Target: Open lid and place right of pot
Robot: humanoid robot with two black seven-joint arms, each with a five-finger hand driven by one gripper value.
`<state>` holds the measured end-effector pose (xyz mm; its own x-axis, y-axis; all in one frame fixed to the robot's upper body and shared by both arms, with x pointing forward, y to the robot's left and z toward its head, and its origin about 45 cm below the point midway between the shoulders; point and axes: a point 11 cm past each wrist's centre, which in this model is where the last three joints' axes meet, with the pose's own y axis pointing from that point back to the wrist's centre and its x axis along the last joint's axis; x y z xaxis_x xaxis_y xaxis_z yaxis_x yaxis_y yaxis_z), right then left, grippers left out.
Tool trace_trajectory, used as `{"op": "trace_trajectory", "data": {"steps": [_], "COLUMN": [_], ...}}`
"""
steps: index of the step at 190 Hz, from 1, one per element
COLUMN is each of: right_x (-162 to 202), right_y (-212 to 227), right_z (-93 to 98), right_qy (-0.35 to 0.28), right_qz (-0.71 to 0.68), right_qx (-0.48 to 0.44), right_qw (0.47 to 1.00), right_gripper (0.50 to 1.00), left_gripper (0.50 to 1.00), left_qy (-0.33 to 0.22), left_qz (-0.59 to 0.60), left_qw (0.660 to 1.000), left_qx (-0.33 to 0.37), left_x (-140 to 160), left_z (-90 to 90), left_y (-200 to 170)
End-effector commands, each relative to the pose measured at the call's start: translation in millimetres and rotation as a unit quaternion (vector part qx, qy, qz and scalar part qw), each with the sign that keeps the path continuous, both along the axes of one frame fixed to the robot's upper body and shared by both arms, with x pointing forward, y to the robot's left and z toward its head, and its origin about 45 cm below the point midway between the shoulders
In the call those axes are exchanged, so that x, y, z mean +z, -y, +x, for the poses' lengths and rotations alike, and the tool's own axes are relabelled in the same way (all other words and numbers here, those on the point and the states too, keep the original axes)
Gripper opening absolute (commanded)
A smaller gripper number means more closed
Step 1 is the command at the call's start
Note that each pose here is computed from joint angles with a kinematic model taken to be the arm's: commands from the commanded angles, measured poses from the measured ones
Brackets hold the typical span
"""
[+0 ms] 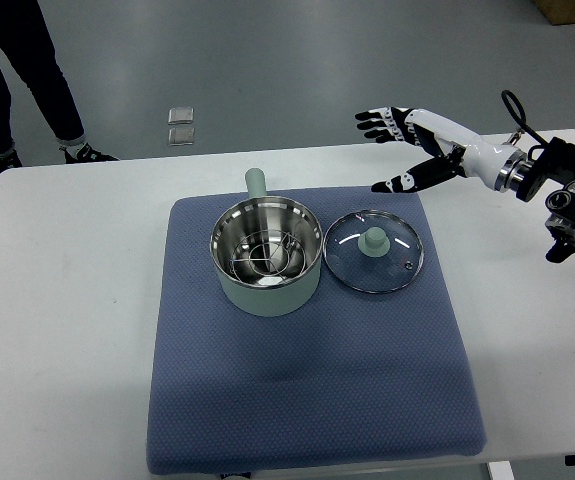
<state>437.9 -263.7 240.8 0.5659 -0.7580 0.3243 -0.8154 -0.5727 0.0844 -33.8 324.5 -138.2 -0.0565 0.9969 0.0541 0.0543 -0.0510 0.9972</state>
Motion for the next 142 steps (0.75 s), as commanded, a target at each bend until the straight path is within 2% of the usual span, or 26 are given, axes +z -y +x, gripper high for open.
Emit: {"op": "trace_trajectory", "data": {"steps": [1, 11, 41, 142], "right_x": [-8, -12, -19, -63], "right_y": [13, 17, 21, -1], "right_z": [3.4, 3.8, 1.6, -16.8], "right_qy": [-0.074, -0.103, -0.139, -0.187], "right_qz": [0.121, 0.164, 0.235, 0.255], "right_qx": [-0.076, -0.101, -0.127, -0.131], "right_qw": [0.987, 0.976, 0.954, 0.940], "right_gripper": [0.905, 0.930, 0.930, 0.932], "left_gripper": [1.000, 1.000, 1.000, 1.000], "left_qy": [0.000, 0.000, 0.000, -0.001], "left_qz": [0.000, 0.000, 0.001, 0.011], "left_qw": [1.000, 1.000, 1.000, 1.000], "left_qx": [0.000, 0.000, 0.000, -0.001], "left_x": [0, 0, 0, 0], "left_z": [0.1, 0.1, 0.1, -0.4], "left_y": [0, 0, -1, -5]}}
